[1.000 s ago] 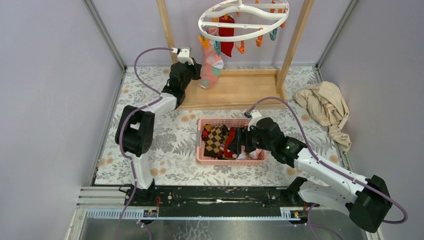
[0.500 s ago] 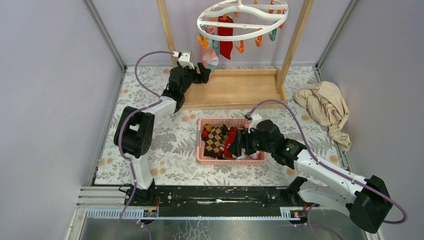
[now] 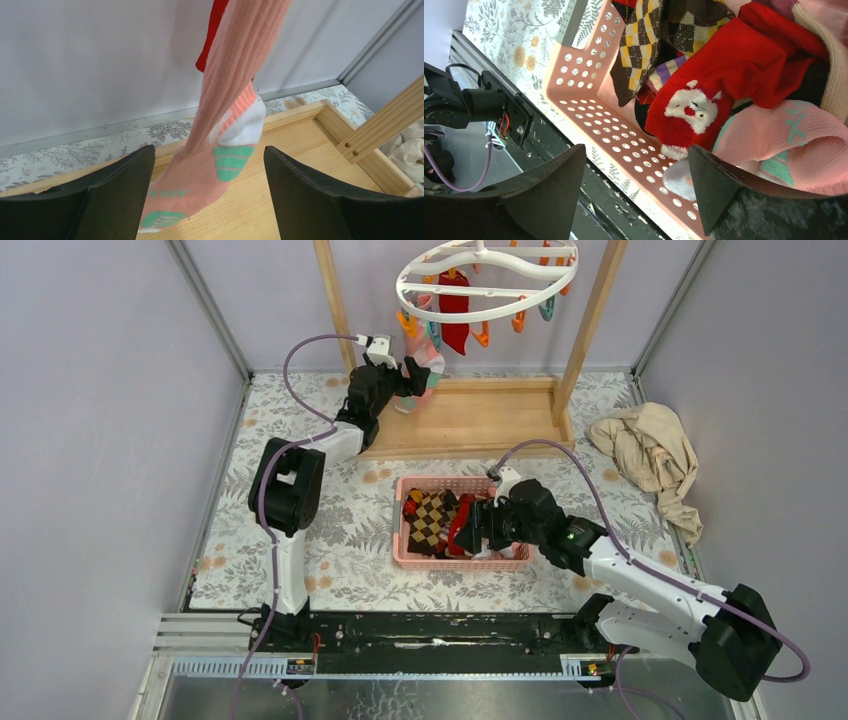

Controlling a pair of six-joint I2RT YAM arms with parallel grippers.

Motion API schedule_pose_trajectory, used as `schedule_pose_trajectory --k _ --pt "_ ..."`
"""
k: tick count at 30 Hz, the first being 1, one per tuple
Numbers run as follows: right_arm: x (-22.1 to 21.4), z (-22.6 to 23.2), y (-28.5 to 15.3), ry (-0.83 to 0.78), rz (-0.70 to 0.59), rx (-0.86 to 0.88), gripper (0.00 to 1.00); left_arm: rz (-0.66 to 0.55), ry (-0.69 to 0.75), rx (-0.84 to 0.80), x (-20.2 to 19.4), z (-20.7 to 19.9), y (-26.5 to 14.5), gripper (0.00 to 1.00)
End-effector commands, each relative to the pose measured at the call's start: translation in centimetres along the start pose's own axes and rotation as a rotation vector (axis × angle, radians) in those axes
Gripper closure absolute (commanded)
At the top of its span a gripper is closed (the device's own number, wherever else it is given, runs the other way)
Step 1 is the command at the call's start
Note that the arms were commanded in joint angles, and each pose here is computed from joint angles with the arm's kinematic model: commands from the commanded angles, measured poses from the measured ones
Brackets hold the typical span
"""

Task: Remove the socks clipped to the hanger
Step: Adjust the hanger on the clothesline.

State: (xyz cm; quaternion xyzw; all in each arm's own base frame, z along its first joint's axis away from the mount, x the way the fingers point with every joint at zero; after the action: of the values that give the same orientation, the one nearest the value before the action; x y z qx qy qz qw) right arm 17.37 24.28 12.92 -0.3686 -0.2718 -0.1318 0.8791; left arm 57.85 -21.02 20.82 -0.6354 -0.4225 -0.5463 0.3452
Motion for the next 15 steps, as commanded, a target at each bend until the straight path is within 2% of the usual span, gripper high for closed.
schedule_pose_trajectory --k 1,10,12,15 --pt "1.2 0.6 0.5 -0.027 -0.036 0.017 0.18 -0.110 -0.008 -0.078 2.2 -0.9 0.8 0.13" --pt "0.8 0.4 1.1 -0.019 -0.011 0.012 0.18 -0.170 -0.114 -0.174 2.8 -2.8 0.2 0.16" --pt "0.8 0.4 1.0 -0.015 -0.012 0.010 0.18 -0.177 -0.134 -0.194 3.2 -3.2 0.2 0.23" --pt "0.8 0.4 0.8 -0.012 -0.017 0.010 0.18 -0.172 -0.153 -0.218 3.4 -3.6 0.5 0.43"
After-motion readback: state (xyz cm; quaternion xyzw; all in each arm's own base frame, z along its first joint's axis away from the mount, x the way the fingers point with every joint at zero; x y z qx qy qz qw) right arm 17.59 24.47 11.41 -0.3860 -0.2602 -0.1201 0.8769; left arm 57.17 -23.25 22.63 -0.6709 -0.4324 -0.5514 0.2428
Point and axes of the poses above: each gripper's point midway between its finger pads, its own y axis out along the fingers, its own z axis along the line the jaws close on, x = y × z, the point moved 1 cm from there along -y, back along the fingers, and after that the axes turned 5 degrees about y, right-handed, at the moved point
